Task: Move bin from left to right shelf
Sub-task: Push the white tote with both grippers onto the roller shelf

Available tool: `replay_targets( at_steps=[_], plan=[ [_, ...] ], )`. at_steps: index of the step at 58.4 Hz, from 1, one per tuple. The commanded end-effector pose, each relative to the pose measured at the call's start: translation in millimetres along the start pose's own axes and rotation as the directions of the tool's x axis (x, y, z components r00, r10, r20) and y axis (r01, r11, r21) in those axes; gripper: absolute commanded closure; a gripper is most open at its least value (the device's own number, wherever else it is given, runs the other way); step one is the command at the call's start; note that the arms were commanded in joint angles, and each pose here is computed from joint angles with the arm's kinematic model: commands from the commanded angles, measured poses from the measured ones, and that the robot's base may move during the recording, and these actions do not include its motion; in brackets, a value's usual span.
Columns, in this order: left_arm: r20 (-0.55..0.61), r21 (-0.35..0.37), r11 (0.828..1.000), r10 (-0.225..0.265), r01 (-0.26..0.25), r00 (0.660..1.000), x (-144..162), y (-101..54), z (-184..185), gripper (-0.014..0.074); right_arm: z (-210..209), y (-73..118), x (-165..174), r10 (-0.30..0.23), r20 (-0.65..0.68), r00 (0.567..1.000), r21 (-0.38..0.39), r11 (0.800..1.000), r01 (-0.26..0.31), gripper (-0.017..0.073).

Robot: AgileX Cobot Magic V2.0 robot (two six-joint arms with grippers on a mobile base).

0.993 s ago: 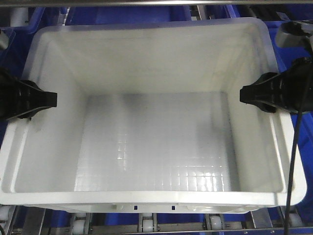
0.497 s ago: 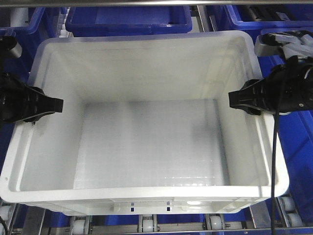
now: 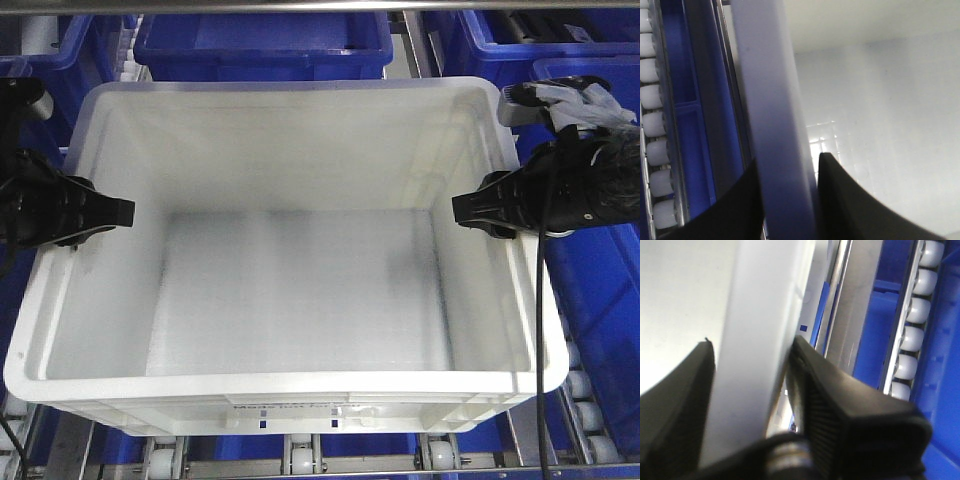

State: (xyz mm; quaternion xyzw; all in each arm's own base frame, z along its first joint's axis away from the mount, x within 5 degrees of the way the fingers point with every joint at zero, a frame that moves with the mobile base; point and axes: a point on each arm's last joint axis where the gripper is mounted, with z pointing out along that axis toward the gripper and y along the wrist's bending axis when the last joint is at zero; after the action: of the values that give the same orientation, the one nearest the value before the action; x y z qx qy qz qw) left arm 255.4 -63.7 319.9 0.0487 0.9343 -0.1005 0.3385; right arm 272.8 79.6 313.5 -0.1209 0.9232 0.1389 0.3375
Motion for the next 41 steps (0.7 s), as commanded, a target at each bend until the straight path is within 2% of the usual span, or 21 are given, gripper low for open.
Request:
replay_targets(
  at_steps=[1,22,30,41],
  plan=[
    [0.182,0.052,0.998,0.016,-0.026,0.983,-19.9,-9.9,-21.0,0.0594,-19.1,2.9,-24.5,0.001,0.203,0.979,0.009,1.0,-0.002,0.0564],
    [0.211,0.048,0.998,0.02,-0.031,0.977,-22.5,-9.6,-21.5,0.0567,-19.5,2.4,-26.4,-0.006,0.224,0.975,0.015,1.0,0.002,0.054],
    [0.232,0.035,0.998,0.034,-0.044,0.972,-24.4,-8.8,-21.9,0.0513,-19.5,2.5,-26.3,-0.017,0.222,0.975,0.017,1.0,0.013,0.0467],
    [0.251,0.035,0.998,0.033,-0.044,0.967,-26.2,-8.9,-22.3,0.0411,-19.5,2.5,-26.1,-0.016,0.221,0.975,0.016,1.0,0.012,0.0289]
  ],
)
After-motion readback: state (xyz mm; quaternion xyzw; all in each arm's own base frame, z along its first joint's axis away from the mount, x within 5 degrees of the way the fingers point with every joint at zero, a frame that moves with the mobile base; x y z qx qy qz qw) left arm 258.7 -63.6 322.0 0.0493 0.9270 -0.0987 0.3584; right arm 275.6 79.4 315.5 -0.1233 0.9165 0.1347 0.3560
